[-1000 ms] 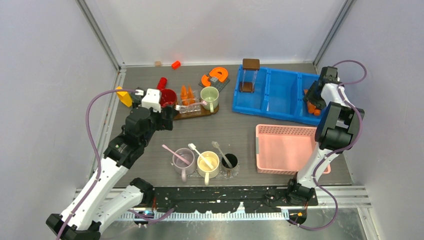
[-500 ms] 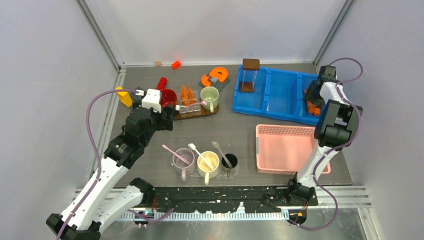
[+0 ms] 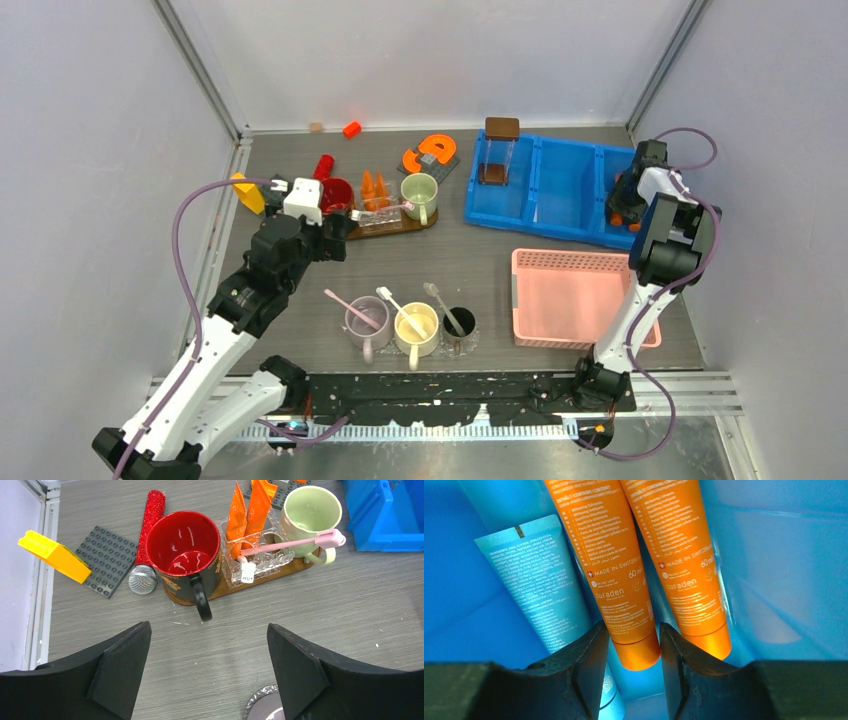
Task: Prepare toiletry sets of a toothbrush and toothpaste on the tray
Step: Pick up the toothpaste from the storage box.
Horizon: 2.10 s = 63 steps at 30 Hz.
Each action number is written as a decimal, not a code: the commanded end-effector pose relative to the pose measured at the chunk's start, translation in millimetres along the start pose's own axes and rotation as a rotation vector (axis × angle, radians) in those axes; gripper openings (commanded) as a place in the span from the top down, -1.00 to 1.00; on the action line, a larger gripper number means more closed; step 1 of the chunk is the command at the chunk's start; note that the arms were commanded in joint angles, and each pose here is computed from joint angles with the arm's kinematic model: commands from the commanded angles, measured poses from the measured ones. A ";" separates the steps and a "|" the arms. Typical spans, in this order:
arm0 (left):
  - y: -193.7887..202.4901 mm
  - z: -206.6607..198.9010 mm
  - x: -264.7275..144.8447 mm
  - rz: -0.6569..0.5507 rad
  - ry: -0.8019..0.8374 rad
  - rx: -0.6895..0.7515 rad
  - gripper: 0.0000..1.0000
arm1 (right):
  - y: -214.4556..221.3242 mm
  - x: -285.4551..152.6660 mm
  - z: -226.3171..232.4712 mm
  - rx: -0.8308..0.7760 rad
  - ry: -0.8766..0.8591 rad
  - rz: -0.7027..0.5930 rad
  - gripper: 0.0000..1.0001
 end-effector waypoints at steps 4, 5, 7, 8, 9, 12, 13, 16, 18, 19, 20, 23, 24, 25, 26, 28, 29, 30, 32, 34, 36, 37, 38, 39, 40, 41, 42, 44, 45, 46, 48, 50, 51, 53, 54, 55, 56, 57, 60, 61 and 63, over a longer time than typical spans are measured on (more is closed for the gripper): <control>-11.2 -0.8 -1.3 -0.061 0.014 -0.003 -0.77 | -1.8 -0.2 10.5 -0.003 -0.064 0.006 0.27; -10.9 -0.9 -1.2 -0.061 0.015 -0.003 -0.77 | -2.7 -2.5 10.4 -0.003 -0.065 0.000 0.34; -10.9 -0.9 -1.4 -0.062 0.016 -0.004 -0.77 | -7.7 -11.4 9.6 0.000 -0.063 -0.025 0.44; -11.0 -1.2 -1.3 -0.062 0.017 -0.005 -0.77 | -11.8 -19.4 9.2 0.002 -0.064 -0.047 0.48; -11.3 -1.3 -1.6 -0.063 0.019 -0.006 -0.77 | -14.6 -23.7 8.4 0.003 -0.061 -0.062 0.55; -12.0 -1.6 -2.7 -0.068 0.024 -0.008 -0.76 | -25.6 -47.8 7.4 0.006 -0.064 -0.128 0.66; -12.2 -1.6 -3.1 -0.069 0.024 -0.010 -0.76 | -28.3 -52.2 7.0 0.007 -0.061 -0.146 0.73; -12.9 -1.8 -4.2 -0.073 0.029 -0.013 -0.76 | -36.7 -76.4 6.7 0.017 -0.064 -0.214 0.88; -13.6 -2.1 -5.2 -0.078 0.033 -0.016 -0.76 | -40.2 -90.2 8.0 0.021 -0.068 -0.252 0.95; -13.9 -2.2 -5.5 -0.079 0.035 -0.017 -0.76 | -39.8 -93.3 8.5 0.024 -0.068 -0.261 0.97; -14.2 -2.3 -6.0 -0.081 0.036 -0.018 -0.75 | -42.0 -102.1 9.1 0.027 -0.069 -0.283 0.98; -15.1 -2.4 -6.9 -0.086 0.039 -0.021 -0.75 | -42.1 -116.2 11.9 0.064 -0.081 -0.323 0.99; -15.5 -2.4 -7.5 -0.088 0.040 -0.022 -0.75 | -45.8 -126.5 14.5 0.073 -0.095 -0.360 0.99; -15.3 -2.4 -7.6 -0.089 0.041 -0.022 -0.75 | -44.7 -135.0 14.8 0.095 -0.104 -0.380 0.99; -15.4 -2.4 -8.1 -0.090 0.042 -0.023 -0.75 | -45.3 -139.6 17.5 0.101 -0.114 -0.399 0.99; -16.1 -2.9 -8.9 -0.095 0.048 -0.026 -0.75 | -44.2 -154.3 21.6 0.118 -0.136 -0.441 0.99; -16.4 -3.1 -9.4 -0.096 0.050 -0.028 -0.75 | -42.9 -164.9 22.7 0.128 -0.150 -0.466 0.99; -16.9 -3.4 -10.3 -0.099 0.054 -0.031 -0.75 | -42.7 -171.3 26.4 0.126 -0.165 -0.485 0.99; -18.8 -4.4 -12.4 -0.109 0.066 -0.039 -0.75 | -38.7 -188.1 32.2 0.121 -0.191 -0.524 0.99; -20.4 -6.5 -13.9 -0.114 0.084 -0.047 -0.75 | -29.9 -200.8 39.5 0.109 -0.220 -0.548 0.99; -22.4 -9.5 -15.6 -0.120 0.108 -0.058 -0.75 | -25.3 -220.4 49.6 0.091 -0.262 -0.594 0.99; -23.7 -11.0 -16.8 -0.124 0.121 -0.064 -0.75 | -18.0 -229.3 55.8 0.075 -0.285 -0.610 0.99; -24.7 -12.4 -17.6 -0.126 0.132 -0.070 -0.75 | -12.1 -230.2 58.6 0.067 -0.296 -0.612 0.99; -26.4 -14.1 -18.1 -0.129 0.143 -0.078 -0.76 | -7.1 -241.6 64.8 0.053 -0.326 -0.635 0.99; -28.9 -15.7 -19.4 -0.134 0.156 -0.086 -0.77 | -2.1 -242.9 67.5 0.047 -0.341 -0.643 0.99; -31.3 -17.7 -20.4 -0.135 0.170 -0.094 -0.77 | 3.1 -253.9 73.2 0.034 -0.377 -0.663 0.99; -34.2 -19.7 -21.7 -0.138 0.184 -0.104 -0.77 | 7.5 -255.9 76.0 0.031 -0.398 -0.673 0.99; -39.7 -24.1 -24.0 -0.140 0.215 -0.122 -0.79 | 16.7 -274.6 82.8 0.013 -0.464 -0.714 0.99; -43.1 -26.5 -25.2 -0.141 0.231 -0.132 -0.79 | 20.3 -280.2 89.0 -0.002 -0.498 -0.724 0.99; -45.9 -28.8 -25.8 -0.138 0.245 -0.142 -0.80 | 26.6 -287.3 93.0 -0.018 -0.527 -0.735 0.99; -50.8 -34.4 -25.4 -0.124 0.273 -0.166 -0.81 | 37.5 -300.0 104.4 -0.055 -0.595 -0.754 0.99; -55.9 -40.4 -26.0 -0.113 0.307 -0.192 -0.83 | 49.3 -312.1 116.4 -0.089 -0.665 -0.776 0.99; -58.6 -44.3 -26.5 -0.110 0.331 -0.204 -0.85 | 53.6 -317.9 122.2 -0.109 -0.714 -0.784 0.99; -64.0 -49.9 -26.7 -0.102 0.361 -0.234 -0.87 | 66.6 -325.3 128.8 -0.137 -0.783 -0.797 0.99; -66.9 -55.2 -28.7 -0.097 0.399 -0.249 -0.87 | 73.9 -329.2 135.1 -0.164 -0.828 -0.790 0.99; -70.1 -58.6 -29.8 -0.094 0.421 -0.267 -0.87 | 78.4 -332.2 136.5 -0.178 -0.854 -0.803 0.99; -72.6 -62.0 -30.5 -0.089 0.441 -0.286 -0.88 | 85.8 -336.4 142.1 -0.207 -0.893 -0.799 0.99; -77.0 -65.2 -31.9 -0.089 0.462 -0.306 -0.88 | 90.7 -339.0 143.3 -0.225 -0.914 -0.813 0.99; -86.5 -75.9 -33.2 -0.065 0.521 -0.369 -0.88 | 108.8 -349.9 154.1 -0.294 -0.996 -0.828 0.99; -89.3 -79.1 -33.1 -0.055 0.537 -0.388 -0.88 | 116.7 -352.6 157.4 -0.322 -1.020 -0.830 0.99; -94.1 -85.1 -32.1 -0.028 0.560 -0.438 -0.88 | 127.3 -358.2 163.3 -0.363 -1.055 -0.836 0.99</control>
Point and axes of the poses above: each gripper's point midway between its finger pads, its own x axis out along the fingers, its own z axis along the line the jaws close on, y = z × x, the point moved 5 cm from there along -x, back along the fingers, and after that the axes turned 2 degrees about -x, right-handed, at the moved point
